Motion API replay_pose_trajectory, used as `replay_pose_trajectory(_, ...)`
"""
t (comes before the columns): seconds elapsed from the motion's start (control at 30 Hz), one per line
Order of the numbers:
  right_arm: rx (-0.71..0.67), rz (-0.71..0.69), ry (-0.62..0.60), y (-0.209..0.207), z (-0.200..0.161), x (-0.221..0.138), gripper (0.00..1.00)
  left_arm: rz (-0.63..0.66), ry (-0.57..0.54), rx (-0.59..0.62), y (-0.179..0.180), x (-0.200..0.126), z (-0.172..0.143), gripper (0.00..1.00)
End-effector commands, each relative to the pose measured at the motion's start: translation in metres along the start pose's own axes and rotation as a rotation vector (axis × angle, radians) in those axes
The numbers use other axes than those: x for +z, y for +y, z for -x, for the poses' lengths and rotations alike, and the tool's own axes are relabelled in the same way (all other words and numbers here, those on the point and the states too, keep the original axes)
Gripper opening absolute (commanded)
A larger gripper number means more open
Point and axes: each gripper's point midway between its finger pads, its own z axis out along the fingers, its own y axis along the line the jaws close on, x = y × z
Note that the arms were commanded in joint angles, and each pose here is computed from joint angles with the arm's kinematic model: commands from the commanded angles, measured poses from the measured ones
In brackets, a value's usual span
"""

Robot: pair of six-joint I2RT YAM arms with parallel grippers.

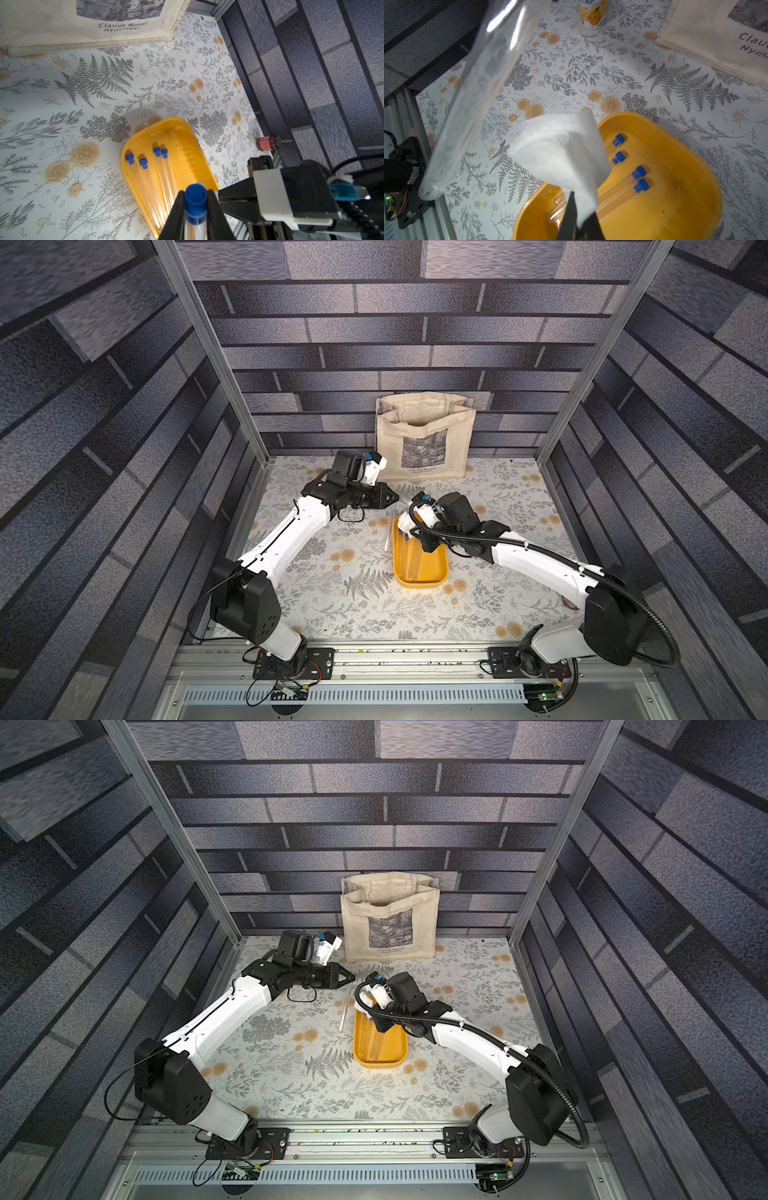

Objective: Wipe the exteriors of test tubes
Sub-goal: Wipe the dirt from the test tube.

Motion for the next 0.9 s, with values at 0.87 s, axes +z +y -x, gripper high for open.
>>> replay_pose_trajectory(0.87,-0.02,0.213,-0.136,0.041,0.001,-0.022,0.0,-0.068,0.035,-0.03,-0.012,0.038,-0.01,0.18)
